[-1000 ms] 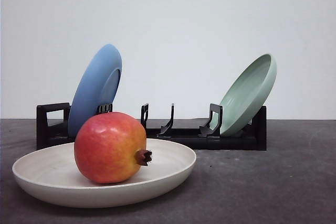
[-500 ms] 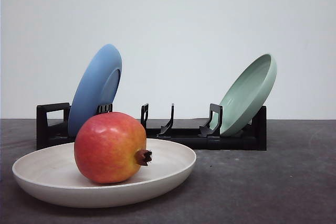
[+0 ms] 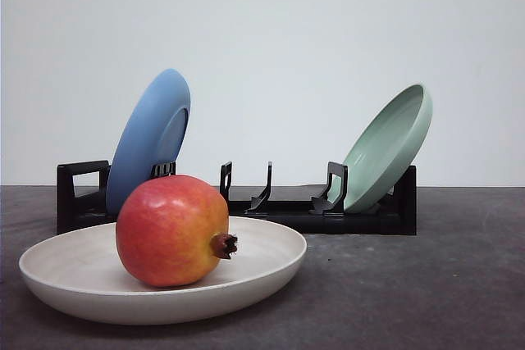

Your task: Place pomegranate in white plate

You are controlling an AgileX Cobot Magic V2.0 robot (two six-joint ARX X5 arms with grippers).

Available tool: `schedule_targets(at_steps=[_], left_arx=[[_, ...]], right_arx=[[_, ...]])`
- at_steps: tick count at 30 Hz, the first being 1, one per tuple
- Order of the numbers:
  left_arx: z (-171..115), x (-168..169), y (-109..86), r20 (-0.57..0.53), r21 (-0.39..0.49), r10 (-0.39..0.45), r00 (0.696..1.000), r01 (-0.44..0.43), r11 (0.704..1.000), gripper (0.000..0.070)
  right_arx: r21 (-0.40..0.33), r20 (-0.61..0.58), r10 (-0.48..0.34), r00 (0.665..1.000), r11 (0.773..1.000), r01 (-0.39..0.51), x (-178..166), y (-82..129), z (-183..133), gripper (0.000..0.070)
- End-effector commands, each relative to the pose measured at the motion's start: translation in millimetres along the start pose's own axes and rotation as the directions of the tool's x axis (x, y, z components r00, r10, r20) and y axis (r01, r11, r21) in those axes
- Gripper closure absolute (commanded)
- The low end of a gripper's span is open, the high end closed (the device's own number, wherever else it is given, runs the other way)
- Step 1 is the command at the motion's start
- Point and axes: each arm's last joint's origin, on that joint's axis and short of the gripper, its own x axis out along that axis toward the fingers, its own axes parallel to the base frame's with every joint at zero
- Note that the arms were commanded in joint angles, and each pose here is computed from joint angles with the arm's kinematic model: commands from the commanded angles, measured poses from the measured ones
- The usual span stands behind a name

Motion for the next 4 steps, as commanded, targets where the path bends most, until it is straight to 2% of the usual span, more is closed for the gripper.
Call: schedule_targets(at_steps=[1,4], left_arx=[[-1.5,0.9,0.1,0.008,0.006,0.0,1.0,0.0,1.0,0.07],[-1.5,0.9,0.1,0.008,0.006,0.0,1.0,0.0,1.0,0.07]], right_arx=[[0.017,0.005,-0.005,1.0,1.0,0.004,0.3,-0.2,-0.4,0.0675],[0.017,0.005,-0.005,1.0,1.0,0.004,0.3,-0.2,-0.4,0.0676]])
